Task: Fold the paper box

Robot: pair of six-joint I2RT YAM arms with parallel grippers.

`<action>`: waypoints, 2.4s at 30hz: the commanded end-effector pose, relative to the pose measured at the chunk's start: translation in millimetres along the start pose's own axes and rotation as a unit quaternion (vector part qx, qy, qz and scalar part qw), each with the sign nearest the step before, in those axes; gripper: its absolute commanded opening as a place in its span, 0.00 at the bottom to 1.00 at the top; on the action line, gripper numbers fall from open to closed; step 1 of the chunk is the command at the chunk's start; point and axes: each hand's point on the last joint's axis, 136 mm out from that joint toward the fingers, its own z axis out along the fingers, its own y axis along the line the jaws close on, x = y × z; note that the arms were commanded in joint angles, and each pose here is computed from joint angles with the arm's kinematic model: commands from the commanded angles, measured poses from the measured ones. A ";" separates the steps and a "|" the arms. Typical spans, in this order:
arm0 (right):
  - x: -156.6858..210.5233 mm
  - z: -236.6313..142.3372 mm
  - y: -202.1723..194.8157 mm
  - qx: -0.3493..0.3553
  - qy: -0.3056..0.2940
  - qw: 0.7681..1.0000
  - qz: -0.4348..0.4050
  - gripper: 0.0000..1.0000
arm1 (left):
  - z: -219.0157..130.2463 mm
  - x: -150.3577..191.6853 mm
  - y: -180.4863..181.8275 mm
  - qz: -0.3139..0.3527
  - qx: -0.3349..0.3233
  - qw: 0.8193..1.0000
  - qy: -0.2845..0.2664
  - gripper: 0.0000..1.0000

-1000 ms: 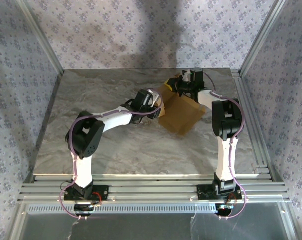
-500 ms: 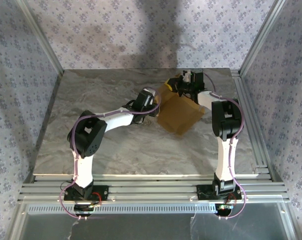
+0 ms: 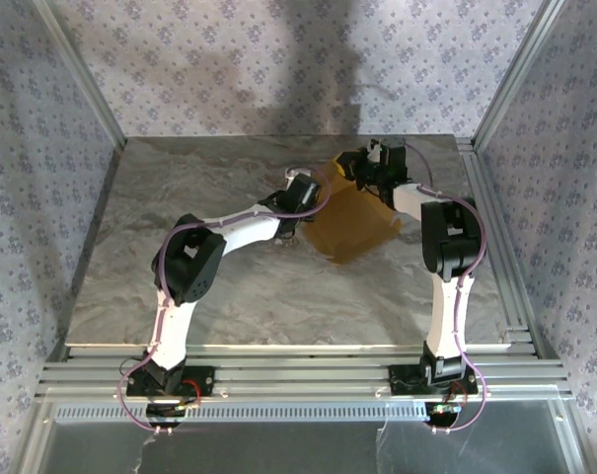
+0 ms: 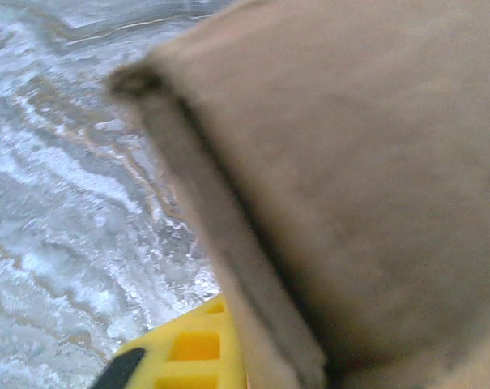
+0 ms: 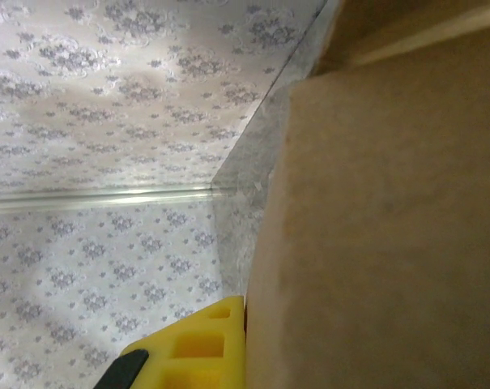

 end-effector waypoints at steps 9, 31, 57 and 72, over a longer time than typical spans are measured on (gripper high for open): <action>38.2 0.7 -10.9 0.021 0.063 0.997 0.030 0.00 | 16.6 5.1 26.7 0.000 -0.091 0.996 0.010 0.06; 29.1 2.8 -9.1 0.025 0.051 0.997 0.046 0.00 | 33.6 17.1 54.9 0.014 -0.156 0.986 0.056 0.00; 10.3 -32.5 36.4 0.051 -0.040 0.998 0.029 0.52 | 22.2 10.7 74.0 0.112 -0.189 0.972 0.081 0.00; -18.5 -146.8 11.8 0.106 -0.141 0.984 -0.012 0.55 | -21.5 9.5 97.2 0.181 -0.063 0.979 0.068 0.00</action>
